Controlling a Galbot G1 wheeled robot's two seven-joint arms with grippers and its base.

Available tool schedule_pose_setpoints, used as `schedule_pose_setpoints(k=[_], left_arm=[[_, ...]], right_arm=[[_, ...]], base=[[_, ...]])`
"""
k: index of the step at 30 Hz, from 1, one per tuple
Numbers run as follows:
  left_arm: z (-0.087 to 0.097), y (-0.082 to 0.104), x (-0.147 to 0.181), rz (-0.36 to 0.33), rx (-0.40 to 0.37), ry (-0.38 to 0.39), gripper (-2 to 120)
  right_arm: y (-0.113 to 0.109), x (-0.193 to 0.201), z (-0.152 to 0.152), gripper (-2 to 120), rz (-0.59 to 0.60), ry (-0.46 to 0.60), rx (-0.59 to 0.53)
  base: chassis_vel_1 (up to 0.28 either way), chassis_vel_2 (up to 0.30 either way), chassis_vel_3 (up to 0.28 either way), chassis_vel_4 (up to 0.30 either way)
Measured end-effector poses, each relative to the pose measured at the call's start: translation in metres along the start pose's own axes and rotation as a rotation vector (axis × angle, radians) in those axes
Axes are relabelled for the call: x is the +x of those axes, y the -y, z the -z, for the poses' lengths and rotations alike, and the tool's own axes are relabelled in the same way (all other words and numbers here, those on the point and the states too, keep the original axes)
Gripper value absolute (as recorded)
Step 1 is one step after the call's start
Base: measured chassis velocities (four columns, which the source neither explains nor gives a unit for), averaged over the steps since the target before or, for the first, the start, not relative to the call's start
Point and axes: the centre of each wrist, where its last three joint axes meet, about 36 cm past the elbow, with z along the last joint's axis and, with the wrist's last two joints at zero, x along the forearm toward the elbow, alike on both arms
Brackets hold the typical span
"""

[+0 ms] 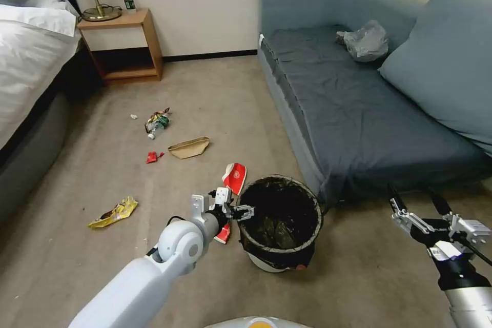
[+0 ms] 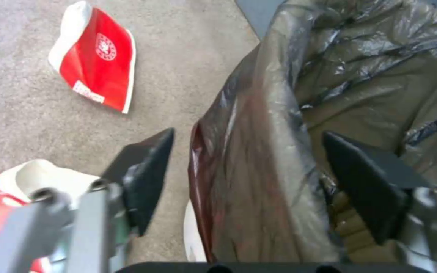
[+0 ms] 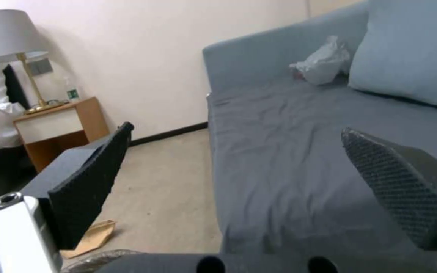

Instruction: Pick up the trash can from the floor.

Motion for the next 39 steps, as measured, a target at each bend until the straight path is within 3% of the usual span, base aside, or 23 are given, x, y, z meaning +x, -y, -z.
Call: schedule_pose_setpoints(k=[7,8,12,17,28,39], left_arm=[[-0.003,0.001,0.001,-0.007,0.013,0.003,51],[-0.003,0.002,0.001,-0.008,0.016,0.004,41],[-0.005,0.003,0.001,-0.009,0.017,0.005,32],[-0.004,0.003,0.000,-0.005,0.015,0.006,10],[-0.004,0.003,0.006,-0.006,0.021,0.014,5],[0.011,-0.005,0.045,0.022,0.045,0.092,5]], right_arm=[[0.001,-0.001,-0.001,100,0.004,-0.002,0.003],[0.002,-0.001,-0.001,100,0.005,-0.003,0.003],[0.002,-0.001,-0.001,100,0.005,-0.004,0.003],[0.004,-0.001,-0.001,100,0.005,-0.007,0.003],[0.005,-0.001,0.000,100,0.007,-0.006,0.003],[0.002,-0.004,0.002,100,0.023,-0.001,0.003]], base=[[0.000,0.000,0.000,0.000],[0.000,0.000,0.000,0.000],[0.000,0.000,0.000,0.000],[0.000,0.000,0.000,0.000],[0.000,0.000,0.000,0.000],[0.000,0.000,0.000,0.000]])
